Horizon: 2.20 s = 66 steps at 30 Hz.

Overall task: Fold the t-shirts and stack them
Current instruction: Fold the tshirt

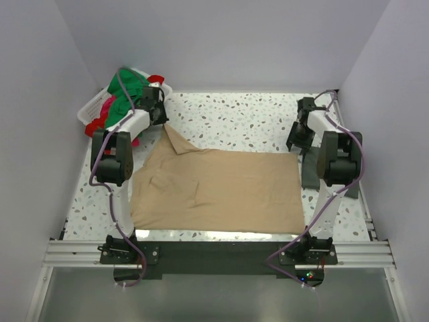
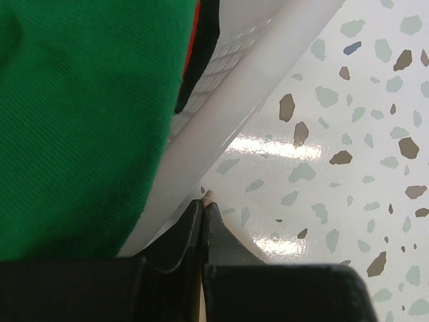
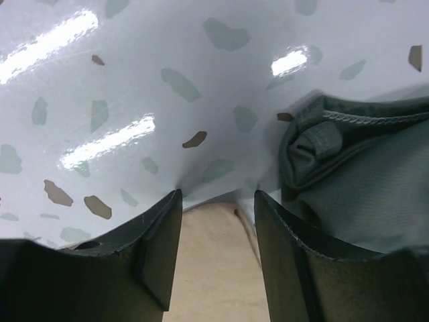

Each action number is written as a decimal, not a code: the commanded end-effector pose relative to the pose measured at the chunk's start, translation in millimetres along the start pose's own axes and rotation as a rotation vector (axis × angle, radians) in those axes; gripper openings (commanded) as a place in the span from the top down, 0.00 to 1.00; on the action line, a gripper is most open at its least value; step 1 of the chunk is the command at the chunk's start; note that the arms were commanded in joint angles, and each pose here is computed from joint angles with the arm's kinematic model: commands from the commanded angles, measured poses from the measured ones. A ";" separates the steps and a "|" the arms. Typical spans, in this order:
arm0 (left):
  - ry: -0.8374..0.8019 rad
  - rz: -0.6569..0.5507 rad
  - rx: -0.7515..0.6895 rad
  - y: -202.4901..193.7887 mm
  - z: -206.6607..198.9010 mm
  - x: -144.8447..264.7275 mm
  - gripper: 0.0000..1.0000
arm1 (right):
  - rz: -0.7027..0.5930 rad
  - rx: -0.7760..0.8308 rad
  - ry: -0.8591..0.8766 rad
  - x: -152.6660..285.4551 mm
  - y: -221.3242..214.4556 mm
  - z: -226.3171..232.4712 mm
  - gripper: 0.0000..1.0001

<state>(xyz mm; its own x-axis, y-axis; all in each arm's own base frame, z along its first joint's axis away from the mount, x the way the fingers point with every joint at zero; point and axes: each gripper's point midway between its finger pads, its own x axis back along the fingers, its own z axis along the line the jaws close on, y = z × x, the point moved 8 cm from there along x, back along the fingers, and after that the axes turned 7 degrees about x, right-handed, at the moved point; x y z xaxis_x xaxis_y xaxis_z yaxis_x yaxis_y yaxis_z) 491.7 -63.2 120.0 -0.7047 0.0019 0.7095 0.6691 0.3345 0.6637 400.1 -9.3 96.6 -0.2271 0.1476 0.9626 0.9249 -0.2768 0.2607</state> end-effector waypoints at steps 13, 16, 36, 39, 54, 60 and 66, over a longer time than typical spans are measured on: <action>-0.067 -0.092 0.008 36.6 -9.5 27.0 1.00 | -0.009 -0.010 0.080 1.8 -7.6 -7.9 0.58; -0.067 -0.089 0.009 35.7 -9.3 27.3 1.00 | -0.003 -0.003 0.060 2.8 -13.1 -10.7 0.60; -0.141 -0.078 0.008 35.7 -17.0 26.6 1.00 | 0.020 -0.013 0.053 6.2 -17.4 -12.5 0.97; -0.189 -0.089 0.028 41.7 -25.1 30.1 1.00 | 0.011 -0.017 0.047 6.8 -8.7 -10.6 1.00; -0.278 -0.149 0.061 90.3 -53.1 24.8 1.00 | -0.056 -0.050 0.060 15.7 51.3 2.6 1.00; -0.259 -0.085 0.063 73.7 -43.6 45.8 1.00 | -0.099 -0.050 0.100 38.0 53.8 2.8 1.00; -0.210 -0.047 0.117 50.3 -13.1 98.6 1.00 | -0.148 -0.013 0.154 67.3 33.8 -3.0 1.00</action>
<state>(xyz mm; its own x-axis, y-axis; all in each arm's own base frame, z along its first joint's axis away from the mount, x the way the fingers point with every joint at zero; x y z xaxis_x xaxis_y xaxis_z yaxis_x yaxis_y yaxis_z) 487.6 -76.2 179.3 -0.7270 0.1864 0.6609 0.6731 0.3840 0.6321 425.2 -15.8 128.5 -0.3012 0.0716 0.9509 0.9016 -0.3031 0.3085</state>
